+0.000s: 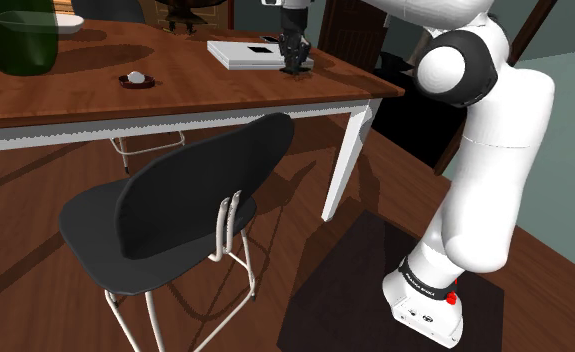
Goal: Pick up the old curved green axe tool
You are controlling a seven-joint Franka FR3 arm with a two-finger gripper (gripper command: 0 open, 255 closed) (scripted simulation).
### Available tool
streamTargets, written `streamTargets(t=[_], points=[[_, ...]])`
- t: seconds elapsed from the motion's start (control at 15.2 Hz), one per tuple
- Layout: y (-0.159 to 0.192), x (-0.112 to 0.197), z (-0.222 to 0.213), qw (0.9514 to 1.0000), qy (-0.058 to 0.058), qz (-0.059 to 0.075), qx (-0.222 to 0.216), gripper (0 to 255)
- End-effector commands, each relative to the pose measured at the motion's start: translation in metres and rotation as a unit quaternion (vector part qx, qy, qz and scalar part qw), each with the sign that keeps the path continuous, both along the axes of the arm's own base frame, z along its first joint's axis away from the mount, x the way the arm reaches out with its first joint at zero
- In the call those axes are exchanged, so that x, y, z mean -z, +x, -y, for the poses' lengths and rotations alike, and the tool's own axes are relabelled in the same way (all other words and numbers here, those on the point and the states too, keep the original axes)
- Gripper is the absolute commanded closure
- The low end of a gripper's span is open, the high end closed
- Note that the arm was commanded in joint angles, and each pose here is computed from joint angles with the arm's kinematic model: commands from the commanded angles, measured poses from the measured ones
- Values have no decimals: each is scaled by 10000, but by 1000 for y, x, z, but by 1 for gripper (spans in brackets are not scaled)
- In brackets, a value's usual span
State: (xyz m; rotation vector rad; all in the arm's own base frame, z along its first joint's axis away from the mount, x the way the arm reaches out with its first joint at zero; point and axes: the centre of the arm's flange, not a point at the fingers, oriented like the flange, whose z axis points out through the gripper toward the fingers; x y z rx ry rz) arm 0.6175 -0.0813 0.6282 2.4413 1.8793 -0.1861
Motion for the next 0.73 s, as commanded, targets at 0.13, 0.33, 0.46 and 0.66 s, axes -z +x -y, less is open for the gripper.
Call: streamTargets(t=[0.13,0.33,0.46,0.66], points=[[-2,-23,0,10000,0,-2,0,255],[-2,-38,0,10000,0,-2,0,255],[-2,-49,0,10000,0,-2,0,255],[-2,-55,0,10000,0,-2,0,255]])
